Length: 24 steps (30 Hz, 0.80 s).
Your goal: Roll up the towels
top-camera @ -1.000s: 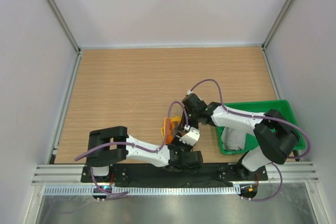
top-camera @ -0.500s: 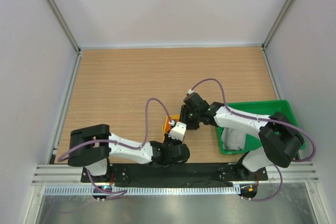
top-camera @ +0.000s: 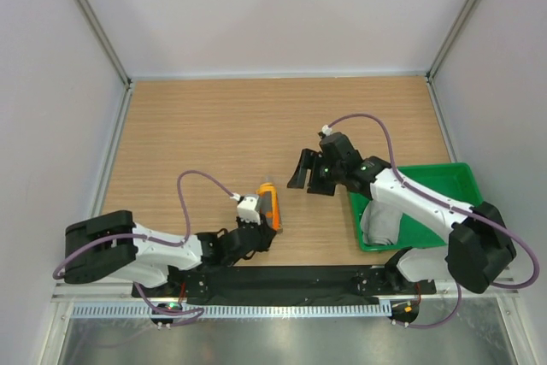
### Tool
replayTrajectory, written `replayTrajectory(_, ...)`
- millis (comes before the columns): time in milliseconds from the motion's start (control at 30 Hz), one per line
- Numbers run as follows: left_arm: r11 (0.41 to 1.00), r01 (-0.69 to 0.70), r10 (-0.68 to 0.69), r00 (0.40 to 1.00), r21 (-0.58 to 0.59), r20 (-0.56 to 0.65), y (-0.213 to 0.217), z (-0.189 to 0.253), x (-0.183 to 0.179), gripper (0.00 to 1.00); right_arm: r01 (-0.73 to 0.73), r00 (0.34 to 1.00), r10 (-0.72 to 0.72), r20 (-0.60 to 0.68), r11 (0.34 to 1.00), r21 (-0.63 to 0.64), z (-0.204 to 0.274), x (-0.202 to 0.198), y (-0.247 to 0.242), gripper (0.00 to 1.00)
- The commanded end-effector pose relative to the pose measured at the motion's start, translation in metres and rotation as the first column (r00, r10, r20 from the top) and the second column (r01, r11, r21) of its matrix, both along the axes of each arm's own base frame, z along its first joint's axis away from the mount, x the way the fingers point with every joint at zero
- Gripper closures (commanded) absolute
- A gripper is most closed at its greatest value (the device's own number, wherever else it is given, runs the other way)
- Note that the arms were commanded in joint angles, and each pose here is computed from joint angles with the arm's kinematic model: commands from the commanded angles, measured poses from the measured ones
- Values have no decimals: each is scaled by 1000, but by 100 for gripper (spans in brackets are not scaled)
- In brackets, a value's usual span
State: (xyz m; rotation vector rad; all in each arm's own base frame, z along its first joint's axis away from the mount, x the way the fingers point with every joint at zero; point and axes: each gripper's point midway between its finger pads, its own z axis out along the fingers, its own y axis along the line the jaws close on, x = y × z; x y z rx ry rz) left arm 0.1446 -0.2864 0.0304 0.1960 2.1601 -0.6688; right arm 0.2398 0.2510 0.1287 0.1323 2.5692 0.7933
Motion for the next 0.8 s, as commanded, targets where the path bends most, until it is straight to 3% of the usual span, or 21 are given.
replayTrajectory(0, 990, -33, 24, 997, -141, -72, 2, 3, 0, 100, -67, 997, 71, -43, 993, 101, -16, -16, 16, 28)
replayTrajectory(267, 975, -99, 75, 989, -200, -124, 18, 2, 0, 100, -188, 982, 190, 15, 947, 260, -26, -27, 50, 28)
replayTrajectory(433, 984, -93, 73, 989, -151, -128, 21, -5, 0, 100, -241, 970, 241, 36, 923, 300, -30, -27, 64, 27)
replayTrajectory(767, 986, -91, 72, 988, -137, -136, 19, -9, 3, 100, -311, 948, 318, 13, 917, 250, -58, -25, 84, 23)
